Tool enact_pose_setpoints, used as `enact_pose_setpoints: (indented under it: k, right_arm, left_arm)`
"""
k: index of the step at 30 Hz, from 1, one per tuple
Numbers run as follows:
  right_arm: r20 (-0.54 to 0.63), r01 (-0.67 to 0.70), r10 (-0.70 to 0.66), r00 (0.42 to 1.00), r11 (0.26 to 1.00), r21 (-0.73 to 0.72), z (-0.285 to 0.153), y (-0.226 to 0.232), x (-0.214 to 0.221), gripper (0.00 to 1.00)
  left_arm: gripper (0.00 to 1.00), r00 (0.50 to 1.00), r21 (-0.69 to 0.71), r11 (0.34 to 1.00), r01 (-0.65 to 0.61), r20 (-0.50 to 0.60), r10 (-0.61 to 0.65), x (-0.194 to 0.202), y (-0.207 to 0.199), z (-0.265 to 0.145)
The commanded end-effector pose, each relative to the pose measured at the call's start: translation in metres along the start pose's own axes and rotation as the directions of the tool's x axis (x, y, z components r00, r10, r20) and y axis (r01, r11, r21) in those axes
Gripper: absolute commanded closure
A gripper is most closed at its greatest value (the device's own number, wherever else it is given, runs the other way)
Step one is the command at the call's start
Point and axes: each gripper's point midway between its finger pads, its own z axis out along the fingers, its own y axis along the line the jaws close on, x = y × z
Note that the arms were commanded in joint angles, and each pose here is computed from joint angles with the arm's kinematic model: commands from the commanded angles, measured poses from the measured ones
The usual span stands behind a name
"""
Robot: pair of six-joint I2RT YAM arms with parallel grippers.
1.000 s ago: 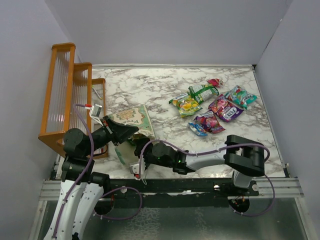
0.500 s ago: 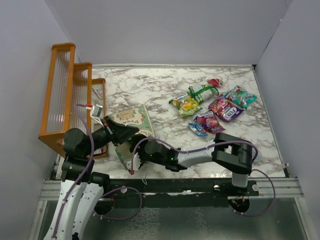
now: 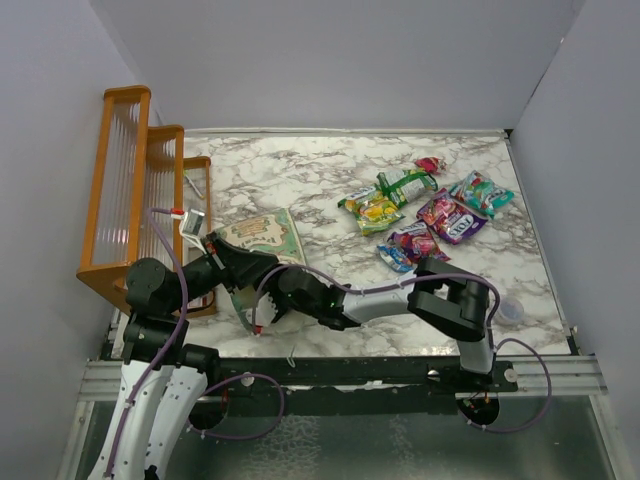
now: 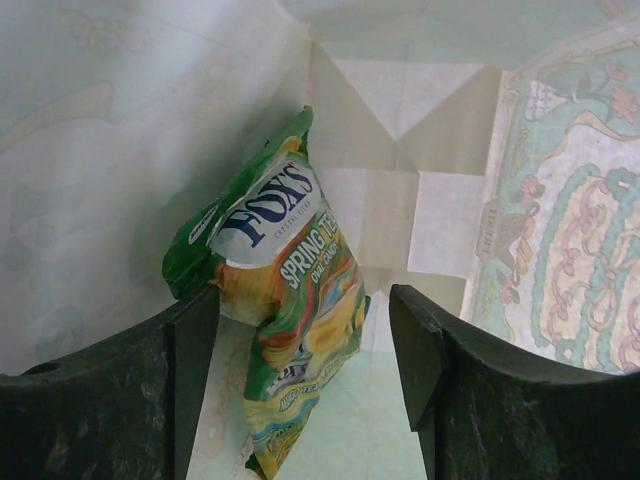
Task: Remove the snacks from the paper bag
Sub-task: Take out the snack from the paper bag.
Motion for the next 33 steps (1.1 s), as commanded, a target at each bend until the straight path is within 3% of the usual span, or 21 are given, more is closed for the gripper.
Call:
enact_pose_setpoints:
  k: [1, 11, 16, 18, 21, 23, 28, 33]
  right_arm:
    - [-0.006, 0.010, -0.010, 1.000, 1.000, -0.028, 0.019, 0.003, 0.006, 0.32]
    - [-0.049, -0.022, 0.022, 0.999, 1.000, 0.011, 0.041, -0.011, 0.024, 0.49]
    - [-0.005, -0.066, 0.066, 0.998, 0.997, 0.041, 0.042, -0.028, 0.031, 0.57]
    - [0.004, -0.072, 0.072, 0.997, 0.996, 0.049, 0.042, -0.033, 0.034, 0.64]
    - [0.012, -0.080, 0.080, 0.997, 0.995, 0.055, 0.043, -0.038, 0.037, 0.84]
    - [0.022, -0.084, 0.083, 0.996, 0.994, 0.066, 0.042, -0.041, 0.037, 0.90]
    - [0.084, -0.131, 0.126, 0.988, 0.990, 0.060, 0.029, -0.047, 0.026, 0.98]
    - [0.192, -0.208, 0.200, 0.961, 0.978, 0.024, -0.001, -0.053, 0.003, 0.99]
  left_arm:
    - [1.00, 0.999, 0.052, 0.998, -0.034, 0.003, 0.034, -0.003, -0.014, -0.002]
    - [1.00, 0.999, 0.043, 0.998, -0.043, -0.003, 0.043, -0.003, -0.016, -0.004]
    - [1.00, 0.999, 0.030, 0.999, -0.044, -0.011, 0.044, 0.000, -0.013, -0.006]
    - [1.00, 0.999, 0.025, 0.999, -0.044, -0.013, 0.045, 0.001, -0.012, -0.006]
    - [1.00, 0.999, 0.019, 0.999, -0.044, -0.014, 0.044, 0.003, -0.011, -0.007]
    - [1.00, 0.999, 0.012, 0.999, -0.045, -0.015, 0.046, 0.003, -0.010, -0.008]
    - [1.00, 0.999, -0.033, 0.999, -0.041, -0.017, 0.040, 0.007, 0.000, -0.009]
    - [1.00, 0.999, -0.079, 0.996, -0.035, 0.005, 0.035, 0.006, 0.012, -0.008]
